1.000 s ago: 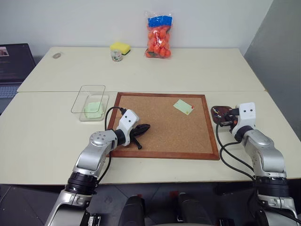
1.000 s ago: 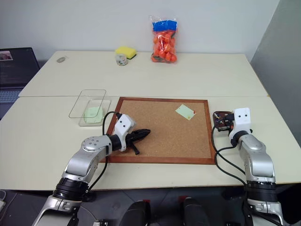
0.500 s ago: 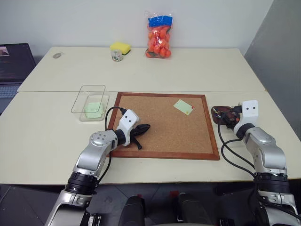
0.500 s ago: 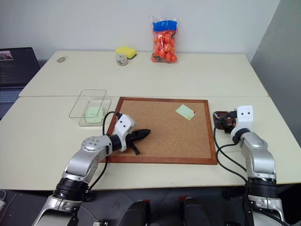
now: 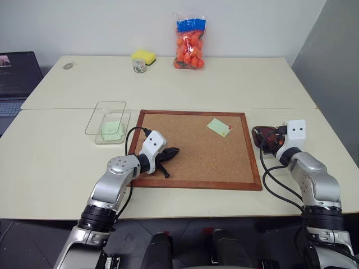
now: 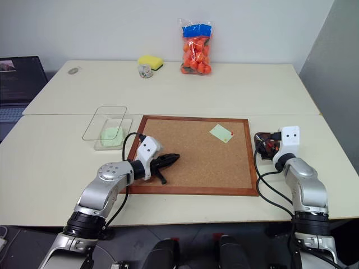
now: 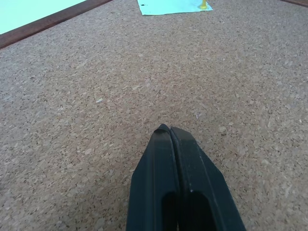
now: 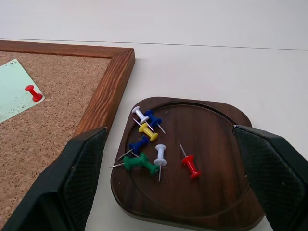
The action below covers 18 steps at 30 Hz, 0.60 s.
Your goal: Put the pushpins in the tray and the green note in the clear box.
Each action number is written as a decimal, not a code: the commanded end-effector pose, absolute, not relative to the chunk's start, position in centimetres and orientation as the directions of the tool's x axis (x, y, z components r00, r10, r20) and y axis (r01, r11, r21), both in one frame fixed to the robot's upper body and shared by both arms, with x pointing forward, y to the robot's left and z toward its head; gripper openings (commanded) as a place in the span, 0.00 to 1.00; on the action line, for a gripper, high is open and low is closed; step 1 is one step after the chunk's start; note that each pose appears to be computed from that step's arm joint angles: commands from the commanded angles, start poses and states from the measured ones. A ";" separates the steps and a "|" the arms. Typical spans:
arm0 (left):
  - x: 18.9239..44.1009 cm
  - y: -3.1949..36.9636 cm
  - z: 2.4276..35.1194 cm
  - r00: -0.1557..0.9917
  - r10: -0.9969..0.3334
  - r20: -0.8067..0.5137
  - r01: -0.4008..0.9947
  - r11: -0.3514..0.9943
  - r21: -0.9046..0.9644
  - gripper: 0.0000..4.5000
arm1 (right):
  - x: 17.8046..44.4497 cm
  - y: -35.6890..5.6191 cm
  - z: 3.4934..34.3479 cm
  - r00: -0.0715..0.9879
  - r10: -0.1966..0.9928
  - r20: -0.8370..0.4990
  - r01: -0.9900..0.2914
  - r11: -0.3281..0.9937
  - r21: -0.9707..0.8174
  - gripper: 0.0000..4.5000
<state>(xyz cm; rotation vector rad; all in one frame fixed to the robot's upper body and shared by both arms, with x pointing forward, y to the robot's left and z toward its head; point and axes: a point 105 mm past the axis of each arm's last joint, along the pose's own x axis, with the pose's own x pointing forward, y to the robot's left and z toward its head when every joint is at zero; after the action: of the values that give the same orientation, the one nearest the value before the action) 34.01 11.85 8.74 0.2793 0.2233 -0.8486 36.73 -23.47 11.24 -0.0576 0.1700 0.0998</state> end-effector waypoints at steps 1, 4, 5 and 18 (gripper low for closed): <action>33.7 11.7 7.7 0.623 -0.705 -0.339 0.774 0.618 0.139 0.00 | 37.1 -24.5 13.2 0.995 0.036 -0.095 -0.048 0.990 -0.130 0.98; 33.7 11.7 7.8 0.624 -0.704 -0.338 0.773 0.618 0.141 0.00 | 37.2 -24.2 13.6 0.996 0.050 -0.079 -0.059 0.991 -0.124 0.98; 33.7 11.7 7.8 0.624 -0.704 -0.338 0.773 0.618 0.141 0.00 | 37.1 -24.0 13.7 0.996 0.061 -0.070 -0.069 0.991 -0.118 0.98; 33.7 11.9 7.7 0.623 -0.703 -0.342 0.774 0.616 0.144 0.00 | 37.1 -15.8 14.8 0.955 0.296 -0.024 -0.297 0.955 -0.008 0.98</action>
<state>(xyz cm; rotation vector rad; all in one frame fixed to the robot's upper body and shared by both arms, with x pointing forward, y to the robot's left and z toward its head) 34.02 11.90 8.74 0.2851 0.2225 -0.8478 36.65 -16.49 13.02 0.0025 0.0788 0.3019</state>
